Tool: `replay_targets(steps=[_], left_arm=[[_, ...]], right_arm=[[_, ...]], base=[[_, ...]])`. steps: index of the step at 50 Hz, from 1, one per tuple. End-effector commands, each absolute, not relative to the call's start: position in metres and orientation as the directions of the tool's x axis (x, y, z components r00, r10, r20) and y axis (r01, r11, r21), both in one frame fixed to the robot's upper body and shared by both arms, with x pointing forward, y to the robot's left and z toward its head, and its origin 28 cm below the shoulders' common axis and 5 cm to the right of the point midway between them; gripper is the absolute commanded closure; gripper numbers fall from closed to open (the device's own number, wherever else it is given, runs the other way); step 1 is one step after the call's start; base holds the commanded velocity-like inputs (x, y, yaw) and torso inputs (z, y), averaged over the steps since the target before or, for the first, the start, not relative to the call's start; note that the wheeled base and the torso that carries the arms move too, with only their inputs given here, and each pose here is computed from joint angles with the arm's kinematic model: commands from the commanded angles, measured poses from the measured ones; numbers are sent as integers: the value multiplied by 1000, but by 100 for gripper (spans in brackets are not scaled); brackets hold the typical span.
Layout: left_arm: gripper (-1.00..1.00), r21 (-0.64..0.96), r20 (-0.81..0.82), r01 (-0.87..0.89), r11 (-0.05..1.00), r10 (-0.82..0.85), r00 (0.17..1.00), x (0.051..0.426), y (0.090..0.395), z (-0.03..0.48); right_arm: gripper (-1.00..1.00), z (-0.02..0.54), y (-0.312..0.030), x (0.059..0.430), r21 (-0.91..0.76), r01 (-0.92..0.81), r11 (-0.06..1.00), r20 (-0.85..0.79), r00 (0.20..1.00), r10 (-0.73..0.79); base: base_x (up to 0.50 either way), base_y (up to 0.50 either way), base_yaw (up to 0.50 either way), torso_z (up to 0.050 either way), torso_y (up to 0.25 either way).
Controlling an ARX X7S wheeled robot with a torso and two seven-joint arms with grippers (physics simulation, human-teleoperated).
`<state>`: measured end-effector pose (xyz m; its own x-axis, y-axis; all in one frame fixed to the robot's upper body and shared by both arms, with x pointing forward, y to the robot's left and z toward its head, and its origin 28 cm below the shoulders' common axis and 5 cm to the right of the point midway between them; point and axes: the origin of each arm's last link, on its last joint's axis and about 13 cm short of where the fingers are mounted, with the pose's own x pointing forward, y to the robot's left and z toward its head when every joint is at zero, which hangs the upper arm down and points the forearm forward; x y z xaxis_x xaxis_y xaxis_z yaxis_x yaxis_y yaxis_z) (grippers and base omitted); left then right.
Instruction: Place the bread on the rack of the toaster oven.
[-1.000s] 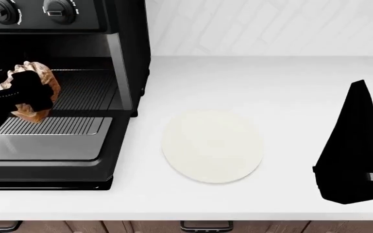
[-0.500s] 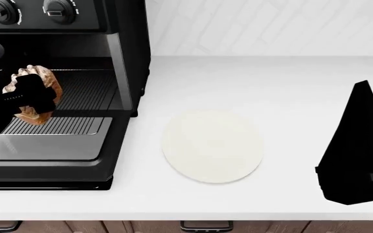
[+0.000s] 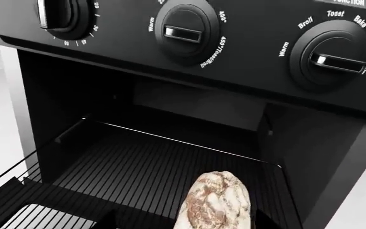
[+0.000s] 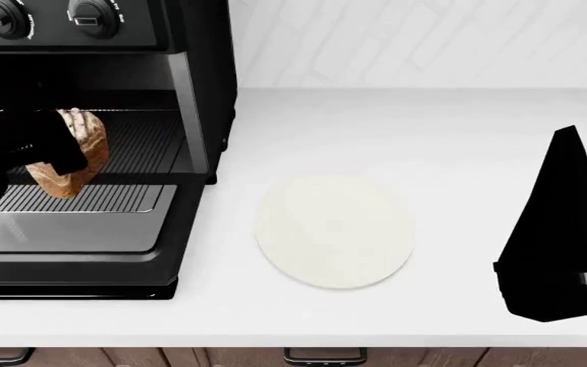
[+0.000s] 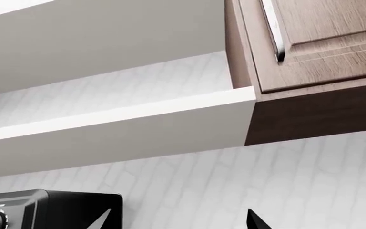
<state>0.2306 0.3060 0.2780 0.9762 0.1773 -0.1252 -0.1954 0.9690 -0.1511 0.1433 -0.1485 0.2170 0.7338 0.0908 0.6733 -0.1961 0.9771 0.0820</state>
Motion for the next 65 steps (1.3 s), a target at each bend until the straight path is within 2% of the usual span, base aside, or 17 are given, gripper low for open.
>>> replay_targets(steps=[1, 12, 26, 43, 65], left_arm=[[-100, -173, -70, -185, 967, 175, 982, 209, 304, 294], [-100, -193, 11, -147, 970, 152, 988, 177, 299, 313], [-100, -202, 63, -114, 973, 129, 990, 159, 297, 322], [-100, -177, 223, 1, 984, 39, 974, 126, 301, 321], [-100, -103, 491, 120, 987, -54, 869, 96, 300, 312]], right_arm=[[-100, 218, -148, 143, 80, -197, 977, 675, 732, 92], [-100, 220, -146, 138, 76, -207, 975, 683, 723, 100], [-100, 223, -146, 131, 71, -210, 975, 692, 714, 103], [-100, 229, -138, 128, 48, -228, 972, 699, 703, 130], [-100, 250, -135, 107, -12, -245, 970, 772, 614, 164]], base=[[0, 0, 0, 0, 0], [0, 0, 0, 0, 0], [0, 0, 0, 0, 0], [0, 0, 0, 0, 0], [0, 0, 0, 0, 0]])
